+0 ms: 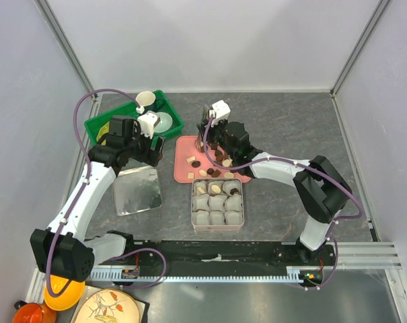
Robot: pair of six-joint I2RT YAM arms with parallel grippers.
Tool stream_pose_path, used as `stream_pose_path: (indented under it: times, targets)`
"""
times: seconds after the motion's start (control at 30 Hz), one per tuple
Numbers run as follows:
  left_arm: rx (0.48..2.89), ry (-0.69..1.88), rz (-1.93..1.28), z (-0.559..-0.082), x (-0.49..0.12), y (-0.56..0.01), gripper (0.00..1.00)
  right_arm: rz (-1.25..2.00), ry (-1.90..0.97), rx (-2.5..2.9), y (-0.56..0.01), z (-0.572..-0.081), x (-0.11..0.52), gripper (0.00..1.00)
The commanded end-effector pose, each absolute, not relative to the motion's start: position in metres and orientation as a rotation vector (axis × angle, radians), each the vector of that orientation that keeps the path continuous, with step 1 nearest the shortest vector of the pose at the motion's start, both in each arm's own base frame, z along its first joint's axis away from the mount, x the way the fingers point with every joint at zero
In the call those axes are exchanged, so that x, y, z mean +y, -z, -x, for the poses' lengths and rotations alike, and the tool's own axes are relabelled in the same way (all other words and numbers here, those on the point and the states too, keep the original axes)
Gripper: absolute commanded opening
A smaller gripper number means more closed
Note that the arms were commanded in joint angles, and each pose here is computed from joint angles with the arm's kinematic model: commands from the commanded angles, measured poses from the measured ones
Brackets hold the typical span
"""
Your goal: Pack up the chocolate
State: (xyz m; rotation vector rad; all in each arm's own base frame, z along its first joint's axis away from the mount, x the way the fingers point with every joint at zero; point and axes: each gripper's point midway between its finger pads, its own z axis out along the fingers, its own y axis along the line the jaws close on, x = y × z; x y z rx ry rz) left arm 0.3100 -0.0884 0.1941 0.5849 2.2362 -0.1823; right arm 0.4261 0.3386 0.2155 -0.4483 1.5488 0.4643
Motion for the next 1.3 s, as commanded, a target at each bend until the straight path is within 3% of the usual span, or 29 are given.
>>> stream_pose_path:
  times: [0.0, 0.43, 0.8, 1.0, 1.27]
  targets:
    - [2.182, 0.143, -0.598, -0.315, -0.084, -0.205, 0.9, 0.398, -0.511, 1.471, -0.239, -0.438, 0.345, 0.52]
    - [2.182, 0.145, -0.599, -0.314, -0.084, -0.205, 0.9, 0.408, -0.505, 1.514, -0.209, -0.447, 0.346, 0.51]
    - [2.19, 0.145, -0.602, -0.311, -0.083, -0.2, 0.9, 0.426, -0.566, 1.492, -0.222, -0.439, 0.352, 0.38]
    - [2.191, 0.146, -0.601, -0.31, -0.083, -0.199, 0.9, 0.438, -0.601, 1.438, -0.257, -0.416, 0.34, 0.34]
    - [2.197, 0.151, -0.6, -0.309, -0.084, -0.196, 0.9, 0.519, -0.688, 1.386, -0.297, -0.346, 0.32, 0.31]
